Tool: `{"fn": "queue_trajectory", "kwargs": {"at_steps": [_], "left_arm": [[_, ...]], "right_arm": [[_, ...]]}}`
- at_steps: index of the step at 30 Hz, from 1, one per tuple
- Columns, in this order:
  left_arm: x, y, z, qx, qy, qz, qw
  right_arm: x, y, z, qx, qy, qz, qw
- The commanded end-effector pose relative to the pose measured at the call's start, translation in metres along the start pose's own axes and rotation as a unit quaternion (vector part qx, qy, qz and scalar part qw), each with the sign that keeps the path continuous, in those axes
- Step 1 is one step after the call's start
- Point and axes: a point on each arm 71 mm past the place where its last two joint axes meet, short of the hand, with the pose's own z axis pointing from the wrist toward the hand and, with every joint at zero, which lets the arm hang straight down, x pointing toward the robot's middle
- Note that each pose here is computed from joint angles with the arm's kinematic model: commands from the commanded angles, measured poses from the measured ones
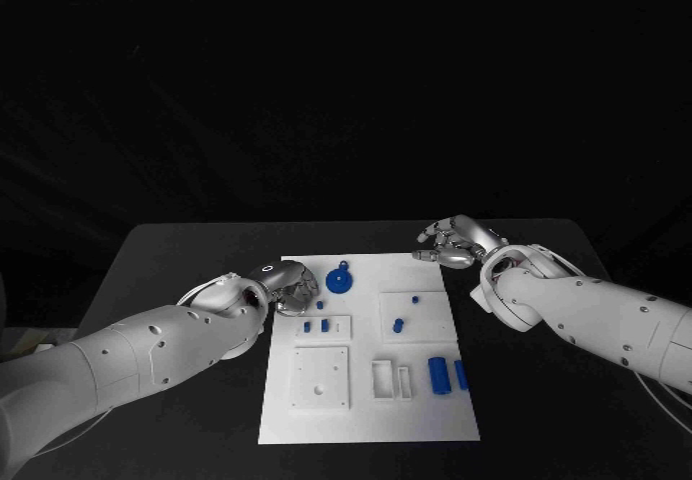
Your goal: Assemble the parts on the task board
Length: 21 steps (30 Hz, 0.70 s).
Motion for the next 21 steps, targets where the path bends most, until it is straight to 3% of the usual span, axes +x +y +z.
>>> {"fn": "queue_trajectory", "kwargs": {"at_steps": [1, 4, 7, 15, 21], "left_arm": [[-0.0107, 0.0178, -0.0051, -0.013, -0.062, -0.072, 0.995], [-0.0210, 0.0307, -0.0082, -0.032, -0.100, -0.144, 0.984], [-0.0280, 0.0359, -0.0115, -0.042, -0.107, -0.215, 0.970], [-0.0396, 0.0296, -0.0250, -0.017, -0.091, -0.307, 0.947], [-0.0512, 0.0300, -0.0393, -0.034, -0.079, -0.456, 0.886]], "right_arm": [[0.005, 0.003, -0.001, -0.023, 0.038, 0.002, 0.999], [0.006, 0.002, -0.002, -0.025, 0.055, 0.000, 0.998], [0.007, 0.001, -0.004, -0.034, 0.073, -0.030, 0.996], [0.008, -0.002, -0.009, -0.052, 0.091, -0.143, 0.984], [0.019, -0.003, -0.016, -0.062, 0.114, -0.203, 0.970]]}}
